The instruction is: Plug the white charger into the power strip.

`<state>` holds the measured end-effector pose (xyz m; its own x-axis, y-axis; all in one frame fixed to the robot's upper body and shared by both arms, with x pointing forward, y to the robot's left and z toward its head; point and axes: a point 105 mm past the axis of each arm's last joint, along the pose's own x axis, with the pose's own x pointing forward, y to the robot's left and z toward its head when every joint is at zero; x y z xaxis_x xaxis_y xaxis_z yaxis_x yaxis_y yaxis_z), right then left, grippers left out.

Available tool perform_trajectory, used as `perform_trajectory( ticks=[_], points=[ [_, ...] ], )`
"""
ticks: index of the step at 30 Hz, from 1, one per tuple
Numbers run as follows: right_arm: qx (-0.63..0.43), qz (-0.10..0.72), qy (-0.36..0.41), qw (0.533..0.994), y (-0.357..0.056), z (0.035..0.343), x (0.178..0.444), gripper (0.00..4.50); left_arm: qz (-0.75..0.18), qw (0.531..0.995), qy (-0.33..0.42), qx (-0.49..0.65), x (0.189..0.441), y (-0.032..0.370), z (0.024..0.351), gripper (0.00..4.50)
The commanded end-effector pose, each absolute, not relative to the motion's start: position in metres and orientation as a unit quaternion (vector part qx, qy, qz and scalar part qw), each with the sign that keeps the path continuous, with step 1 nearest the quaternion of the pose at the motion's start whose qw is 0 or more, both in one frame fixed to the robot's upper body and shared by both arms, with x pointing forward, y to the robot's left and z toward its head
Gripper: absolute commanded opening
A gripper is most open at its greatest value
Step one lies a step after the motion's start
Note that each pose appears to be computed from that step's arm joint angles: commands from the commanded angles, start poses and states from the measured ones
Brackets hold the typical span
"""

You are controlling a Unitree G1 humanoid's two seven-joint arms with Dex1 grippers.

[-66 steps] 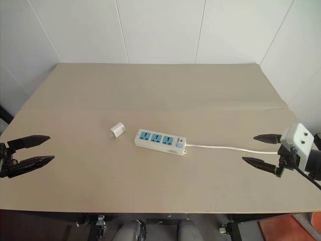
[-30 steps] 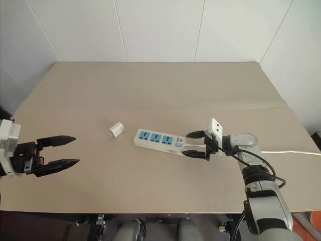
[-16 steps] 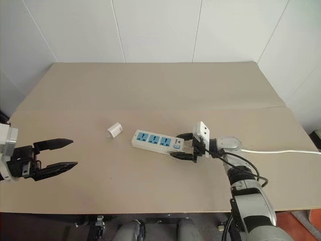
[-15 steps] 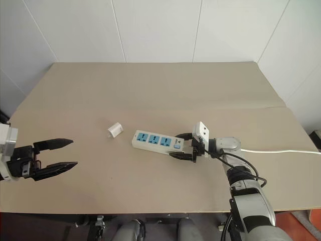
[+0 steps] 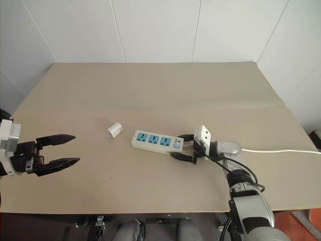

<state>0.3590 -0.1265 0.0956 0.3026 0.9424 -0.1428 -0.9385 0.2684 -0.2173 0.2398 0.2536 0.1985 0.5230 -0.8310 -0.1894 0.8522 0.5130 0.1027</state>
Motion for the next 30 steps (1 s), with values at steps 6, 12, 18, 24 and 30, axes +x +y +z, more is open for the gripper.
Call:
perform_trajectory(
  ticks=[6,12,18,24,30],
  points=[
    [-0.139,0.589,-0.021,0.796,-0.127,0.100,0.361,4.49,-0.489,0.865,0.045,0.107,0.241,0.251,0.203,4.50],
    [-0.138,0.592,-0.023,0.794,-0.126,0.099,0.361,3.89,-0.484,0.867,0.044,0.107,0.241,0.253,0.204,4.50],
    [-0.148,0.598,-0.027,0.787,-0.125,0.096,0.358,3.41,-0.485,0.868,0.038,0.097,0.242,0.251,0.207,4.50],
    [-0.161,0.625,-0.043,0.762,-0.124,0.104,0.351,3.41,-0.469,0.875,0.017,0.120,0.254,0.247,0.218,4.50],
    [-0.185,0.700,-0.041,0.689,-0.118,0.108,0.328,3.41,-0.366,0.907,-0.045,0.205,0.305,0.240,0.267,4.50]
  ],
)
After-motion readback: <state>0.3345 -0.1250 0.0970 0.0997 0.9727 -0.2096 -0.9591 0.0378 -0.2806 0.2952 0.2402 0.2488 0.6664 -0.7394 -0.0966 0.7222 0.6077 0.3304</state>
